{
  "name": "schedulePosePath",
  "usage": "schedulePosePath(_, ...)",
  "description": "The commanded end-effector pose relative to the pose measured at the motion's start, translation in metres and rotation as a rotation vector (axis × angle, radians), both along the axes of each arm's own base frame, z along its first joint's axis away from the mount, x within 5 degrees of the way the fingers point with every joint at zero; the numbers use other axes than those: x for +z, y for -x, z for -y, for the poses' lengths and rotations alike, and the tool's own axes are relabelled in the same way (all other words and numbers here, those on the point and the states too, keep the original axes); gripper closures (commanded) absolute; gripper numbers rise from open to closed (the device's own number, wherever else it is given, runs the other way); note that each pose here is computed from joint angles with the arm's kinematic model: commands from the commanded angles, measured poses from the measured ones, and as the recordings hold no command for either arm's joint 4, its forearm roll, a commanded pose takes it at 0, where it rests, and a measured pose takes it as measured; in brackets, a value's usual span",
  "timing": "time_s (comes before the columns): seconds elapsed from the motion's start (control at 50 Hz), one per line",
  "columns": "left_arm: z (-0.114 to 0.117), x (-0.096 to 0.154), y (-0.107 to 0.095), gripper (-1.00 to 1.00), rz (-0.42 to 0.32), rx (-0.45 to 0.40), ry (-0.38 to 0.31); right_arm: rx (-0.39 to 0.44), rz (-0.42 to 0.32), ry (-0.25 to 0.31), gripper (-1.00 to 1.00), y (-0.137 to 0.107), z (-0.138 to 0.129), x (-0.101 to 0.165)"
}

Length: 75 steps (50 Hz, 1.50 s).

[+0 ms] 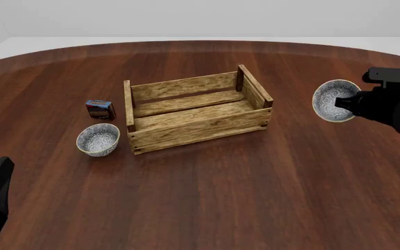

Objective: Stack the right bowl on the left bowl and place them in the tray.

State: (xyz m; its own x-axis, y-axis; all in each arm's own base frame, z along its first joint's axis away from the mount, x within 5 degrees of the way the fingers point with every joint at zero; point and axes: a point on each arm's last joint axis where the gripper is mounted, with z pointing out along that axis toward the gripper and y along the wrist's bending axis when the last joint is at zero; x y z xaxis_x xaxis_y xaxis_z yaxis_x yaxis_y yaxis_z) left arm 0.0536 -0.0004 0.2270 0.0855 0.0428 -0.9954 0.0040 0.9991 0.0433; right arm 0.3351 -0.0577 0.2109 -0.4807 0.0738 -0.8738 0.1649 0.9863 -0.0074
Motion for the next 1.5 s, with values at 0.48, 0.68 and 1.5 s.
schedulePosePath(0.48,0.002,0.023,-0.009,-1.00,0.019,-0.030,-0.039,0.131,0.291,0.003,1.00,0.063,-0.050,0.119)
schedulePosePath(0.68,0.002,0.031,-0.010,-1.00,0.025,-0.035,-0.022,0.224,0.331,0.000,1.00,0.077,-0.074,0.140)
schedulePosePath(1.5,0.013,0.034,-0.040,-1.00,-0.014,-0.134,-0.052,0.328,0.343,-0.008,1.00,0.085,-0.099,0.147)
